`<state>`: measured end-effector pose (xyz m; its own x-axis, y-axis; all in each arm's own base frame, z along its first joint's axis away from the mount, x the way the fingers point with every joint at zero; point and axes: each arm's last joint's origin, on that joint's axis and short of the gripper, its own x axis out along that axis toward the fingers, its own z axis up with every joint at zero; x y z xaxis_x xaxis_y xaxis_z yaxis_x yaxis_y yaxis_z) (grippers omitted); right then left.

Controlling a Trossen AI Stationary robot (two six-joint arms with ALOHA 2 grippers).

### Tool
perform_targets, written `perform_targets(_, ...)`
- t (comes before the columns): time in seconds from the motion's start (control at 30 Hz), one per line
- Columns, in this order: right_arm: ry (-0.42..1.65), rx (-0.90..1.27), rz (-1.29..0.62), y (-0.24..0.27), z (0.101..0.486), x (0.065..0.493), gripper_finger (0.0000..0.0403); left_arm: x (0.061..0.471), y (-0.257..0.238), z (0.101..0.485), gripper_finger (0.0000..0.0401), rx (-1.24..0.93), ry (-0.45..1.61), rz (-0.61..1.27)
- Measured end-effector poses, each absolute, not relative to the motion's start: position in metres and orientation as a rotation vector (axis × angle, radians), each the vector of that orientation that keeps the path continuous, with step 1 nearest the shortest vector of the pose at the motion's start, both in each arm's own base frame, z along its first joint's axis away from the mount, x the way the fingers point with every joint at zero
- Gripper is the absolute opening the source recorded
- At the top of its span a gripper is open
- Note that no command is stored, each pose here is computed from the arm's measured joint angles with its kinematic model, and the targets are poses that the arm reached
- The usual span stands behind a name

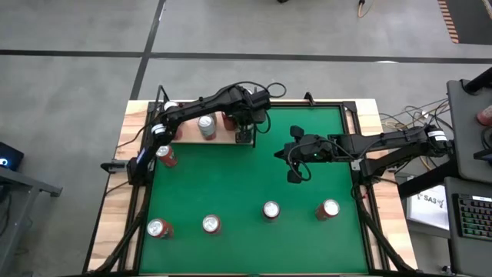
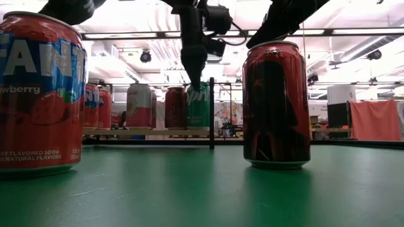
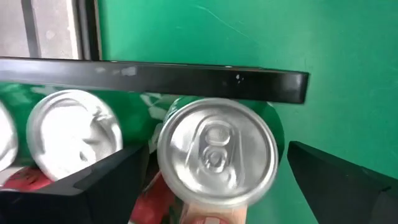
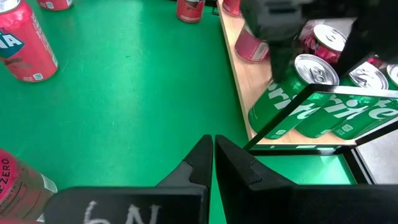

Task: Place canned beverage on shelf
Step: Put the green soda can on the shelf aligned with the other green soda can

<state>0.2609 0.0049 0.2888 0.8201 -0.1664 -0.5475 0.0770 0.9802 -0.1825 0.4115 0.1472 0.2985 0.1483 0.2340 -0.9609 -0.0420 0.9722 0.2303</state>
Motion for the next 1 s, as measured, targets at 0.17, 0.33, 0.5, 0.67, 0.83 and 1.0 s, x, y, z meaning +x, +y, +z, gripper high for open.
perform_targets(0.17,0.595,-0.155,-0.130,0.005,0.289,0.261,0.0009,0.407,0.146,0.322,0.0368,0.172,1.372,0.209)
perform_targets(0.33,0.595,-0.155,-0.131,0.005,0.289,0.261,0.0009,0.394,0.142,0.342,0.0369,0.191,1.338,0.222)
perform_targets(0.5,0.580,-0.156,-0.131,0.005,0.290,0.262,0.0009,0.382,0.137,0.362,0.0369,0.148,1.278,0.251)
perform_targets(0.67,0.539,-0.152,-0.133,0.005,0.293,0.264,0.0009,0.368,0.131,0.387,0.0369,0.099,1.177,0.300)
perform_targets(0.83,0.502,-0.146,-0.135,0.005,0.296,0.266,0.0009,0.354,0.120,0.412,0.0369,0.060,1.057,0.260)
perform_targets(1.0,0.465,-0.125,-0.141,0.005,0.300,0.267,0.0009,0.343,0.099,0.424,0.0369,0.089,0.943,0.223)
